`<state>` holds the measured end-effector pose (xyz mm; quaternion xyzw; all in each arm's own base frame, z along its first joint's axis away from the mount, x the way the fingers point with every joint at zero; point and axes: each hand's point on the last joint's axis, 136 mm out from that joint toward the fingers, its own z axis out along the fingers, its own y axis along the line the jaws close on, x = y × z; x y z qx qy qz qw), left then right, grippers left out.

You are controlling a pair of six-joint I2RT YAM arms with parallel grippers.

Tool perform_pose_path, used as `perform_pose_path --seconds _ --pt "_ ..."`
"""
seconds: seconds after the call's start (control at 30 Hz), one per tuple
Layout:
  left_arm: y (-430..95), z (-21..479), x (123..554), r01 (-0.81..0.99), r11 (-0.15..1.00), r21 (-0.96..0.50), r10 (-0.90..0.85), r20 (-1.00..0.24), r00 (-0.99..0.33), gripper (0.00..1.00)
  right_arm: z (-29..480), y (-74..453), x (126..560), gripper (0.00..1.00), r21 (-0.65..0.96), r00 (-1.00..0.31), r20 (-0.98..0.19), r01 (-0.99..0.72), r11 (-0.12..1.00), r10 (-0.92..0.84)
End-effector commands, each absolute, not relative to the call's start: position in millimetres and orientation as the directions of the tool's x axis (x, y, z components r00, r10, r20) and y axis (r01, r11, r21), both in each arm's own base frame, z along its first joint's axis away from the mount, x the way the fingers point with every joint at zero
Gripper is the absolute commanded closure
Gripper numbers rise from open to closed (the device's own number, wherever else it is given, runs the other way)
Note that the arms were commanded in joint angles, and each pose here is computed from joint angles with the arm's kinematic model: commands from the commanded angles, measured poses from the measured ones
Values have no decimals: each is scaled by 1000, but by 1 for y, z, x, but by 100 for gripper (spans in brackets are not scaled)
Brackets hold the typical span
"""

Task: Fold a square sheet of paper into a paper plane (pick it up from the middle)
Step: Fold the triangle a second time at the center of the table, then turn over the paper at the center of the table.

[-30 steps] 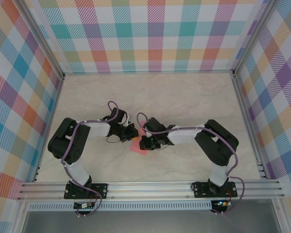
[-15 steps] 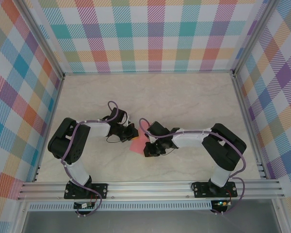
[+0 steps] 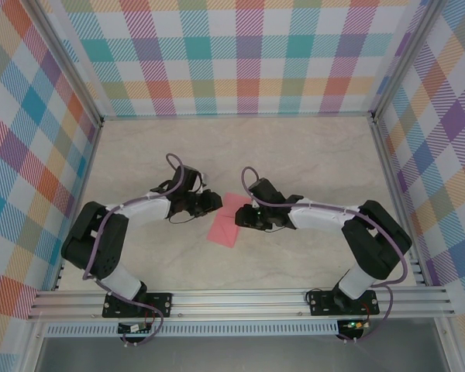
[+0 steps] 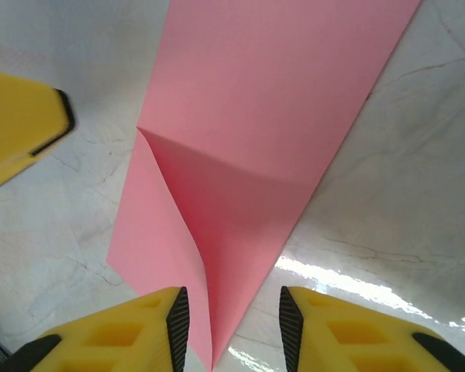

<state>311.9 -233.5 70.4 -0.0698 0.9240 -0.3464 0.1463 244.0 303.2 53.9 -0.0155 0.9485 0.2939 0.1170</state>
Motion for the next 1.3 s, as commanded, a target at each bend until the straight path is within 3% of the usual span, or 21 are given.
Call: perform_pose_path --seconds 0.0,0.17,0.33,0.83,1.27 --pt "-211 67 305 -95 790 -606 -299 -245 -922 73 50 308 248 60 574 -975 -217 -84 814 52" --pt "-208 66 294 -107 772 -627 -315 -231 -920 61 43 315 248 60 586 -981 -194 -97 805 23" --pt "-215 62 285 -99 740 -665 -300 -194 -934 58 41 323 250 66 608 -983 -184 -104 787 13" --pt "-234 46 270 -103 664 -741 -249 -90 -964 60 35 312 256 88 592 -982 -170 -32 805 86" --pt "-249 38 270 -94 630 -771 -209 -52 -976 65 28 301 253 89 570 -981 -159 3 821 115"
